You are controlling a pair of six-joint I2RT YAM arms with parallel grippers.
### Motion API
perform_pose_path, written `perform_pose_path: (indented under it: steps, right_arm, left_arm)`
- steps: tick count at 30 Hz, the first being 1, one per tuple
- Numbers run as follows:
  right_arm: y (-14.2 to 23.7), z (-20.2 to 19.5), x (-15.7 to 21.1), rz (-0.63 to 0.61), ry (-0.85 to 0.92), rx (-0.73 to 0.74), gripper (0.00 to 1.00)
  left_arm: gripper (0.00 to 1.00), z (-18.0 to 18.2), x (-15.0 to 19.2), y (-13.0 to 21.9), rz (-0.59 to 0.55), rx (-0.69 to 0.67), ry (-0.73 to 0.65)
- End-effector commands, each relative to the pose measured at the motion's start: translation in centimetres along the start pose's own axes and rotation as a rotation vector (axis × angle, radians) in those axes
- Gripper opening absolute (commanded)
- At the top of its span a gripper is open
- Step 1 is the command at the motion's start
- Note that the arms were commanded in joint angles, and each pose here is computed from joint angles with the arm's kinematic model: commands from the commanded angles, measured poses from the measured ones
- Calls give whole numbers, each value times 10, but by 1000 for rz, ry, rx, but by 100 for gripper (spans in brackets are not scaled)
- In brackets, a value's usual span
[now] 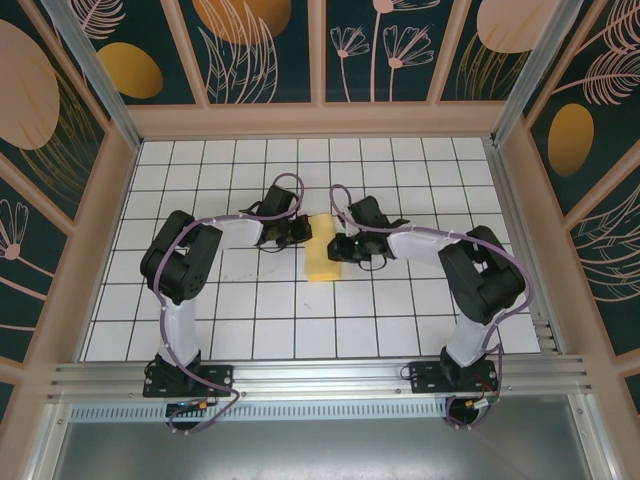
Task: Fold a paper plane with a square sheet of paper (pick it up from the middle)
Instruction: Fold the square sheet of paper in half at the center of the table.
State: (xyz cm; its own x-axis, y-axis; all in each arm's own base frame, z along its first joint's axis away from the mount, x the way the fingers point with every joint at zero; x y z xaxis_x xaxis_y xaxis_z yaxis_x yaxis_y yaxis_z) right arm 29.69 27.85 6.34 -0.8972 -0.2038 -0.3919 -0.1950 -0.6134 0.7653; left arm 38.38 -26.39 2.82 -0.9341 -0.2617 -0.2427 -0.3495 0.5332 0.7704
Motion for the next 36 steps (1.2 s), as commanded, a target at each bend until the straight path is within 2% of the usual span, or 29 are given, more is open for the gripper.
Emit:
perform_pose_path:
  steps: [1, 9, 20, 25, 31, 36]
  right_arm:
    - [-1, 17, -13, -18, 17, -48, 19]
    - [-23, 10, 7, 62, 7, -48, 19]
    - [-18, -8, 64, 191, 11, -33, 18]
    - [-8, -15, 83, 206, -21, -34, 17]
    - [7, -12, 85, 159, -37, -76, 17]
    - [38, 11, 30, -49, 5, -107, 18]
  left_arm:
    - [5, 71, 31, -18, 68, -246, 56]
    - [5, 70, 30, -18, 67, -245, 58]
    - [5, 73, 30, -20, 68, -257, 57]
    - [5, 74, 31, -20, 67, -260, 57]
    - [5, 73, 30, -20, 63, -258, 52]
    - [5, 68, 27, -16, 46, -237, 43]
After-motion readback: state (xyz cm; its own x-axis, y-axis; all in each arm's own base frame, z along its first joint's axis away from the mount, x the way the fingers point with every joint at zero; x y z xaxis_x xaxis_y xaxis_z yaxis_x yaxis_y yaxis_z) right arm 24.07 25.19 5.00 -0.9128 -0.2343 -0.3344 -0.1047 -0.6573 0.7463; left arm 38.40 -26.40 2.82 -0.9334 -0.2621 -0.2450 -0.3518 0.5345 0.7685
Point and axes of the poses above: each hand's point on the last joint's axis, 136 mm out from that joint toward the fingers, its own y axis back along the fingers, its own z axis along the line the jaws close on, x = y × z, the point moved 2 cm from there along y, back along the fingers, and after that the axes turned 8 degrees about y, right-handed, at the moved point
